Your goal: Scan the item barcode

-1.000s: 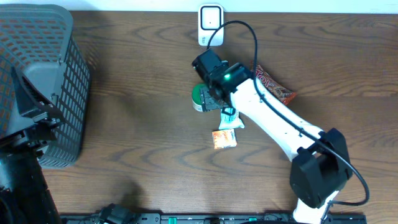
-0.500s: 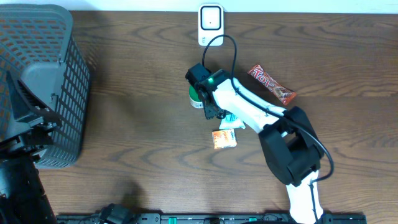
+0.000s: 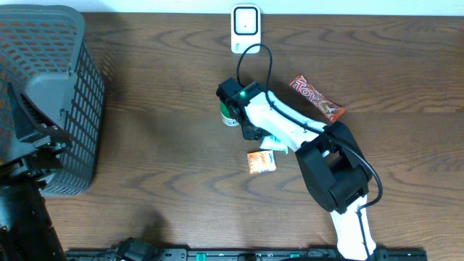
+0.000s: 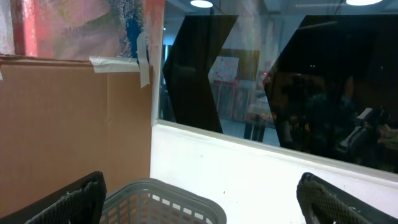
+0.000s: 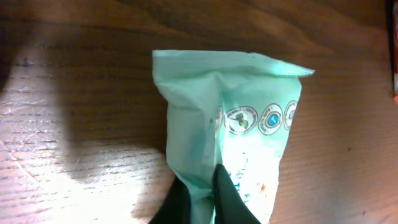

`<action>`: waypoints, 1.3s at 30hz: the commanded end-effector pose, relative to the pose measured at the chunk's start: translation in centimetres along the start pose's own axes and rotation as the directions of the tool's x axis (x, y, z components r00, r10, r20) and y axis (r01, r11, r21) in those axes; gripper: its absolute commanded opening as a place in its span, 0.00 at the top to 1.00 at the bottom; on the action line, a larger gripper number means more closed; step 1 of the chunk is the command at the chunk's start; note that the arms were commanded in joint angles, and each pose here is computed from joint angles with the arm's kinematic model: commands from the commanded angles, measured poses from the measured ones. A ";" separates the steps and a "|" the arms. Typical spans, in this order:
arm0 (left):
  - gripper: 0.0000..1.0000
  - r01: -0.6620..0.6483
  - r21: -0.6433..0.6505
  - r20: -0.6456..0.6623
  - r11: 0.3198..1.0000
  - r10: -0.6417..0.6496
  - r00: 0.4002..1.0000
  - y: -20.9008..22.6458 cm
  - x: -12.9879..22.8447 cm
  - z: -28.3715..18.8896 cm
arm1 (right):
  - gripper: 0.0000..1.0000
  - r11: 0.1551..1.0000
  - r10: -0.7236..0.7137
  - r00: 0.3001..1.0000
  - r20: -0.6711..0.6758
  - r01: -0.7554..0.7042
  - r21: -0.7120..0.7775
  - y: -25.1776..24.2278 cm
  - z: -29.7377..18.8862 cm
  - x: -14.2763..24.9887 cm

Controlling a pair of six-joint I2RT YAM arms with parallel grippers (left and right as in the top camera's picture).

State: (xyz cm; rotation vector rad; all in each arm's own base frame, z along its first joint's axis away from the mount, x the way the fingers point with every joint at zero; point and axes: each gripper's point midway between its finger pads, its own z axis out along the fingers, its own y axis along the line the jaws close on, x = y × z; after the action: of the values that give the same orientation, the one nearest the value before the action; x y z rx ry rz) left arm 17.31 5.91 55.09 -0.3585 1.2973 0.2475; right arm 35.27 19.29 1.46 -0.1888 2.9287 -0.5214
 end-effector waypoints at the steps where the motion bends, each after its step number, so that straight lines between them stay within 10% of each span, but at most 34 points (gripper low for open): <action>1: 0.02 0.010 -0.009 0.007 1.000 -0.010 1.000 0.3 -0.1 -0.1 | 0.99 0.989 -0.020 0.994 -0.106 0.004 -0.150 2.4 -0.2 1.3; 5: 0.02 0.009 -0.009 0.005 1.000 -0.008 1.000 0.3 -0.1 -0.1 | 0.99 0.903 -0.137 0.986 -0.092 0.086 -0.421 4.0 -5.1 0.5; 17: 0.02 0.008 -0.009 0.005 1.000 -0.008 1.000 0.3 -0.1 -0.1 | 0.99 0.229 -0.296 0.952 0.080 0.152 -0.962 0.0 -14.9 1.3; 20: 0.02 0.008 -0.009 0.005 1.000 -0.008 1.000 0.3 -0.1 -0.1 | 0.99 0.279 -0.264 0.964 0.015 0.092 -0.956 -2.0 -12.6 1.3; 27: 0.02 0.006 -0.008 0.002 1.000 -0.006 1.000 0.3 0.0 -0.1 | 0.64 0.468 -0.313 0.943 -0.115 0.047 -0.882 -1.0 -10.2 3.4; 32: 0.02 0.003 -0.008 0.000 1.000 -0.003 1.000 0.2 0.2 -0.1 | 0.50 0.744 -0.277 0.942 -0.190 0.086 -0.662 0.6 -7.8 4.2; 33: 0.02 0.004 -0.008 0.000 1.000 -0.004 1.000 0.2 0.2 -0.1 | 0.07 0.775 -0.268 0.945 -0.188 0.096 -0.624 1.2 -7.6 4.3; 34: 0.02 0.004 -0.009 0.000 1.000 -0.004 1.000 0.2 0.2 -0.1 | 0.01 0.793 -0.269 0.947 -0.175 0.115 -0.598 1.8 -7.7 4.4; 39: 0.02 0.007 -0.008 0.004 1.000 -0.007 1.000 0.2 0.1 -0.1 | 0.01 0.838 -0.263 0.962 -0.077 0.188 -0.511 5.0 -8.3 4.2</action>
State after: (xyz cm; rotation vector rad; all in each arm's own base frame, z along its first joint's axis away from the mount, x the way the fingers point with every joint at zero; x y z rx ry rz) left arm 17.40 5.87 54.98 -0.3571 1.3002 0.2490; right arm 28.38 26.57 6.97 -0.7219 3.1632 0.4444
